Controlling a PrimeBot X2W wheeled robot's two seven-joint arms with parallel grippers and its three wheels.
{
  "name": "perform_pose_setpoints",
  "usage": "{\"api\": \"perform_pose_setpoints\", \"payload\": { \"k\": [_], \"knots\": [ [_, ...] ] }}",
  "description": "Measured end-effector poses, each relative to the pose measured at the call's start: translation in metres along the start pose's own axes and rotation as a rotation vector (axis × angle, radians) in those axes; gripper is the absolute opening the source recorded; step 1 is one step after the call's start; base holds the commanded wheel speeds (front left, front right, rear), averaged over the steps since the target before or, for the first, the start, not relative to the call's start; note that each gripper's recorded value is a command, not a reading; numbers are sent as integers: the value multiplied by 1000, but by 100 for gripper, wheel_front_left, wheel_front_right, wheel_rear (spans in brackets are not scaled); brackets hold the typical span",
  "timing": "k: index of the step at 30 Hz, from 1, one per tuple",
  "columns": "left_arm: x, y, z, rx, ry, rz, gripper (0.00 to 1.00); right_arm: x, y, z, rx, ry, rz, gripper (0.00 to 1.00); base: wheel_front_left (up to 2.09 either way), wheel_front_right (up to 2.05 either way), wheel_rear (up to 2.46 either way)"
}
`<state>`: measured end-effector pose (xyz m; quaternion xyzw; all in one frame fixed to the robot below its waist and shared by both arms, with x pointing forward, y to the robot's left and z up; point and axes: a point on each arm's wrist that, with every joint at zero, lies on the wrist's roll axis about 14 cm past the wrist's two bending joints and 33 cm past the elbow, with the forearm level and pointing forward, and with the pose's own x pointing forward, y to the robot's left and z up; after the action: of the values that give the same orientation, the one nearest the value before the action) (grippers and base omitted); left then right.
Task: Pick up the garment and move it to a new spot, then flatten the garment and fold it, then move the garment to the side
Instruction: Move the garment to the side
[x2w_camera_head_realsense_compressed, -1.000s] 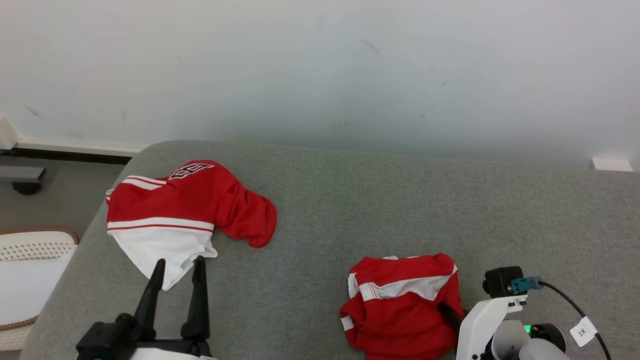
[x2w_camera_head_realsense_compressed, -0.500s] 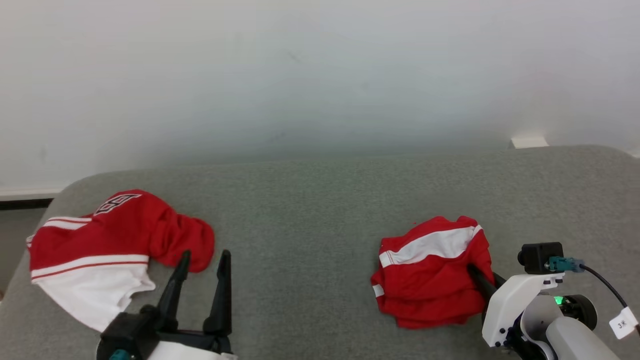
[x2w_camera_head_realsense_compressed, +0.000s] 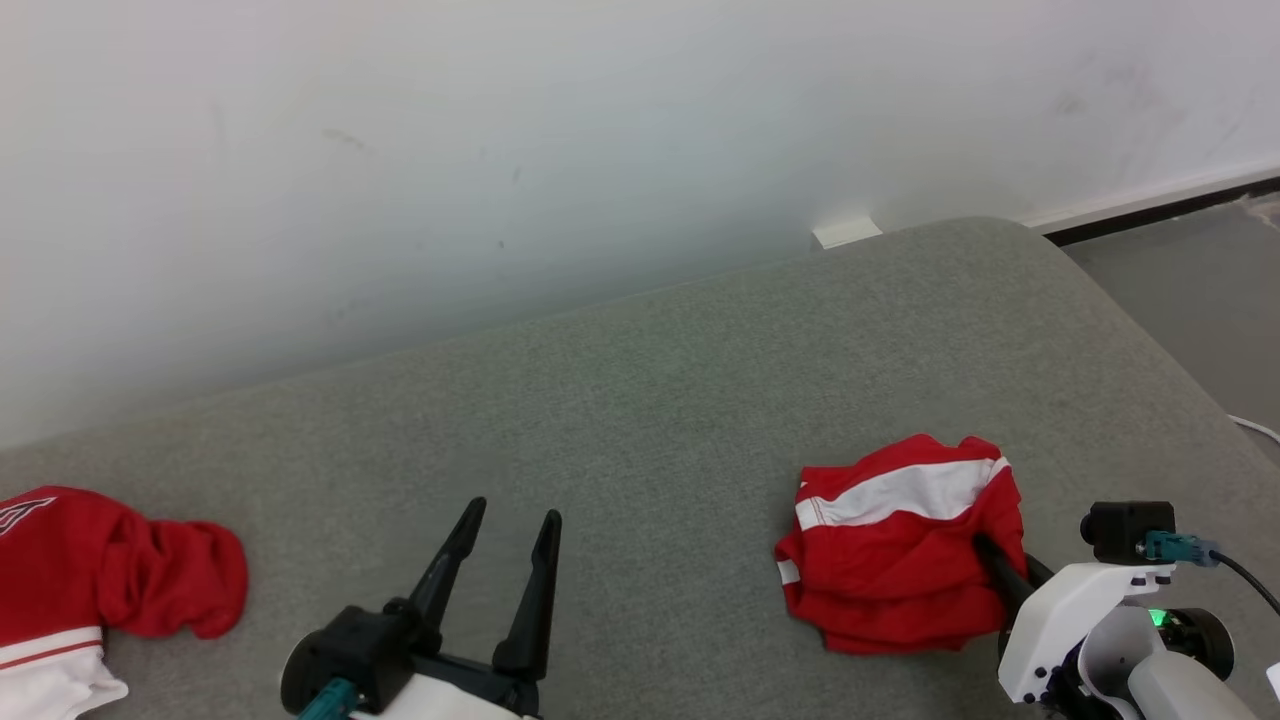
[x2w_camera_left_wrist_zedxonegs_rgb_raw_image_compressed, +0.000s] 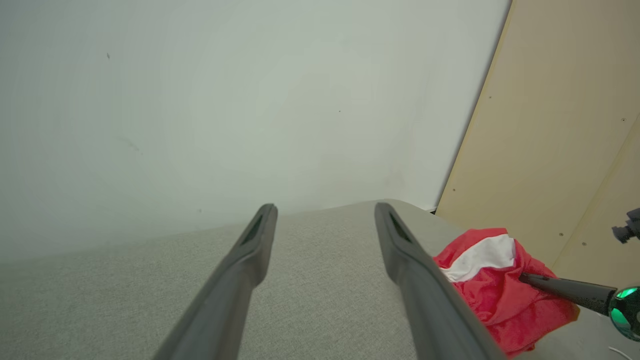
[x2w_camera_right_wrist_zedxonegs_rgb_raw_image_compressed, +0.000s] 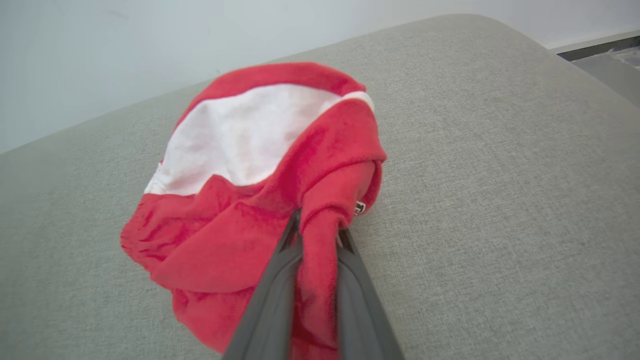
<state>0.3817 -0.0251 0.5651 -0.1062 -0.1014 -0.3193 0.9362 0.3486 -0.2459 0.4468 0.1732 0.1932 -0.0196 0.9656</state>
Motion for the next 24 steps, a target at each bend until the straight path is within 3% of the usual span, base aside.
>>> {"api": "perform_pose_setpoints", "payload": {
  "k": [9, 24],
  "knots": [
    [18, 0, -26, -5, 48, -36, 100, 13, -16, 18, 1, -41, -35, 0, 0, 0, 0],
    [24, 84, -92, 0, 157, 78, 100, 95, -89, 63, -302, 54, -167, 0, 0, 0, 0]
  ]
}}
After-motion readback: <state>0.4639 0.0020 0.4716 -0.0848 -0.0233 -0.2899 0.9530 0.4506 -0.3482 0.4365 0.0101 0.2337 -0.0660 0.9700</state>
